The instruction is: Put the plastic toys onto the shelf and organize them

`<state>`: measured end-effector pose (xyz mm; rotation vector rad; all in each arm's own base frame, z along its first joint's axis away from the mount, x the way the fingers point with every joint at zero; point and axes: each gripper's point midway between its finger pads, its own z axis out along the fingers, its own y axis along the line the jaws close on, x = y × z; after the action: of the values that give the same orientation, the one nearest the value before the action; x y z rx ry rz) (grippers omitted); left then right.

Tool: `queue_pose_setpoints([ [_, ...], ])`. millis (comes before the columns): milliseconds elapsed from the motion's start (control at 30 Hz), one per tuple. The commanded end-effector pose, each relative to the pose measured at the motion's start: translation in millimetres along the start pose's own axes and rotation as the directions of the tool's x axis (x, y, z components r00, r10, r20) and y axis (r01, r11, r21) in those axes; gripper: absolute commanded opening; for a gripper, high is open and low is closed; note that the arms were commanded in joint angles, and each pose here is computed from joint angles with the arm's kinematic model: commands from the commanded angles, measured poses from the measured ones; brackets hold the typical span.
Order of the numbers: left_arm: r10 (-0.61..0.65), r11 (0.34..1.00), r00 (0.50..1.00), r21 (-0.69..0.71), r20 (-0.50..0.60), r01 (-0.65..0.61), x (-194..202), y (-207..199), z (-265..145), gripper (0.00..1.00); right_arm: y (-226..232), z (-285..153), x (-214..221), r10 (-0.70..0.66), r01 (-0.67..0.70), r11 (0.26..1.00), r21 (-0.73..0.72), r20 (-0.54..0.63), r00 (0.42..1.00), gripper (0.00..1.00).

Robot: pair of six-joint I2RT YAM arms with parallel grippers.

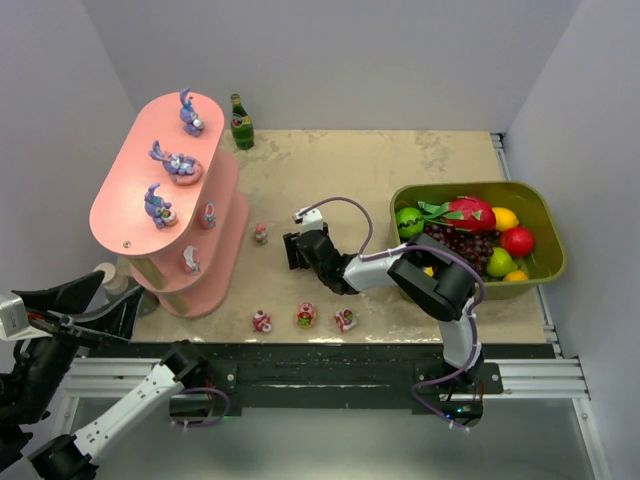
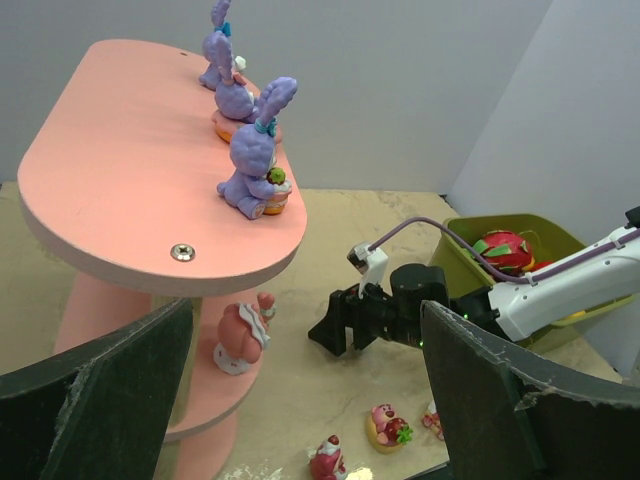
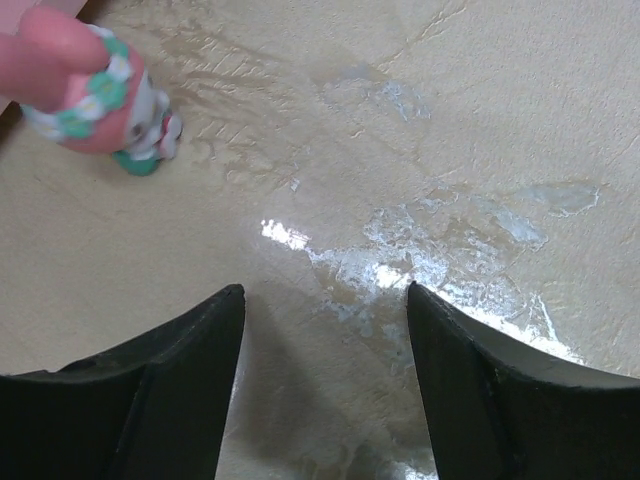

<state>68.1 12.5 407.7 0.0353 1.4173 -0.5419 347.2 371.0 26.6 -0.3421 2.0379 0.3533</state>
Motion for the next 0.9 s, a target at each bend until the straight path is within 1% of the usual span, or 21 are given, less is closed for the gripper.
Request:
queue_pose_setpoints([
  [0, -0.022, 1.0, 0.999, 0.014, 0.024, 0.022, -8, -4, 0, 1.0, 8, -5, -14, 0.012, -0.012, 1.0, -0.005, 0.025, 1.0, 0.7],
  [133, -0.021, 1.0, 1.0, 0.015, 0.023, 0.021, -7, -5, 1, 1.0, 21, -5, -20, 0.006, -0.004, 0.999, -0.036, 0.032, 0.999, 0.68],
  [200, -0.023, 1.0, 0.999, 0.019, 0.023, 0.023, -8, -5, 0, 1.0, 34, -5, -28, -0.014, 0.017, 0.997, -0.075, 0.046, 0.999, 0.68],
  [267, -0.023, 1.0, 0.999, 0.019, 0.023, 0.023, -8, -5, 0, 1.0, 45, -3, -29, -0.058, 0.062, 0.99, -0.127, 0.035, 0.998, 0.68],
  [300, -0.026, 0.999, 0.999, 0.021, 0.024, 0.025, -8, -6, 0, 1.0, 54, -2, -39, -0.061, 0.068, 0.986, -0.15, 0.051, 0.997, 0.68],
  [333, -0.026, 0.999, 0.999, 0.021, 0.026, 0.026, -9, -6, 0, 0.99, 58, 0, -37, -0.084, 0.09, 0.981, -0.17, 0.046, 0.995, 0.69],
  [400, -0.026, 0.999, 0.999, 0.021, 0.026, 0.026, -8, -6, 0, 1.0, 67, 2, -46, -0.092, 0.102, 0.977, -0.185, 0.061, 0.994, 0.7],
  [467, -0.028, 0.999, 0.999, 0.021, 0.026, 0.027, -8, -6, 0, 1.0, 68, 5, -43, -0.102, 0.109, 0.982, -0.157, 0.049, 0.994, 0.7],
  [533, -0.028, 0.999, 0.999, 0.023, 0.027, 0.028, -8, -6, 0, 0.99, 77, 4, -50, -0.095, 0.103, 0.985, -0.138, 0.067, 0.993, 0.71],
  [567, -0.026, 0.999, 0.999, 0.021, 0.026, 0.026, -7, -6, 1, 1.0, 73, 6, -47, -0.102, 0.107, 0.99, -0.088, 0.065, 0.993, 0.73],
  [633, -0.026, 0.999, 0.999, 0.021, 0.026, 0.026, -7, -6, 1, 1.0, 87, 3, -48, -0.089, 0.094, 0.994, -0.063, 0.078, 0.993, 0.79],
  [667, -0.024, 1.0, 0.999, 0.02, 0.021, 0.024, -5, -6, 2, 1.0, 87, 6, -38, -0.102, 0.104, 0.994, -0.034, 0.061, 0.993, 0.82],
  [733, -0.026, 0.999, 0.999, 0.021, 0.024, 0.025, -6, -6, 2, 0.99, 97, 5, -42, -0.072, 0.072, 0.997, -0.005, 0.083, 0.994, 0.84],
  [800, -0.026, 0.999, 0.999, 0.021, 0.024, 0.025, -5, -5, 2, 1.0, 98, 10, -38, -0.05, 0.048, 0.999, 0.023, 0.078, 0.996, 0.84],
  [867, -0.026, 0.999, 0.999, 0.021, 0.026, 0.026, -6, -5, 1, 1.0, 99, 13, -38, 0.001, -0.005, 0.999, 0.043, 0.079, 0.997, 0.84],
])
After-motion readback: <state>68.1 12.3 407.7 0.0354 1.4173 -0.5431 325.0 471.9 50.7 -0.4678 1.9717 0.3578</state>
